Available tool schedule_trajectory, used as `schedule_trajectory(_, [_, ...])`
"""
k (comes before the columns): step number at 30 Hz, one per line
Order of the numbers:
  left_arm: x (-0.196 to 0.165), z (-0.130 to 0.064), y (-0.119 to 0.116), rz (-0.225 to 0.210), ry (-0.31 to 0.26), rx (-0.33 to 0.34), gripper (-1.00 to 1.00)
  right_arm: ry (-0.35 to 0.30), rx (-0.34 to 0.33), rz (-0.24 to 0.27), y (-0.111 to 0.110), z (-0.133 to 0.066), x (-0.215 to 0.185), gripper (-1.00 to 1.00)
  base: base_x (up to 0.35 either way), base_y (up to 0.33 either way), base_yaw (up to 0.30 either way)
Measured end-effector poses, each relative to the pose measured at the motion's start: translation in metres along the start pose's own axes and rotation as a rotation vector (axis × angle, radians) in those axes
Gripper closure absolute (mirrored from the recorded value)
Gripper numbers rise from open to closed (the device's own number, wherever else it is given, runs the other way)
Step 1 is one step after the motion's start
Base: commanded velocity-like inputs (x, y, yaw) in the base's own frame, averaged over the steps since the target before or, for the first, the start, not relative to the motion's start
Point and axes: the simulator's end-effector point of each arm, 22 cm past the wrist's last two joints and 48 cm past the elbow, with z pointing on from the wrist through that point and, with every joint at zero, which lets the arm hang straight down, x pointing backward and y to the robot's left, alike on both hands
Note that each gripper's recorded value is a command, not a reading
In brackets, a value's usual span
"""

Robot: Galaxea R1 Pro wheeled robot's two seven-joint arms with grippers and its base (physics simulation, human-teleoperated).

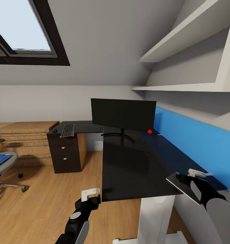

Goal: In the bedroom, organize the workspace by keeping the computer under the desk, ensuring the monitor is on the desk, placing the keyboard on the desk next to the monitor, placing the mouse on the desk next to the keyboard, moving the folder from the swivel chair onto the desk next to the mouse, stacking the notebook on top of the folder with the pen on top of the notebook, and positioning the swivel chair next to the desk.

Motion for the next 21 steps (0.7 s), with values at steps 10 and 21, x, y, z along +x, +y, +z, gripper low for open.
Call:
schedule_trajectory(10, [0.0000, 0.0000, -0.0001, 0.000, 0.000, 0.000, -1.00, 0.000, 0.000, 0.000, 0.0002, 0.0000, 0.0000, -1.00, 0.170, 0.093, 0.000])
schedule_trajectory(21, [0.0001, 0.0002, 0.0000, 0.000, 0.000, 0.000, -1.00, 0.001, -0.002, 0.002, 0.0006, 0.0002, 0.0004, -1.00, 0.022, 0.010, 0.000])
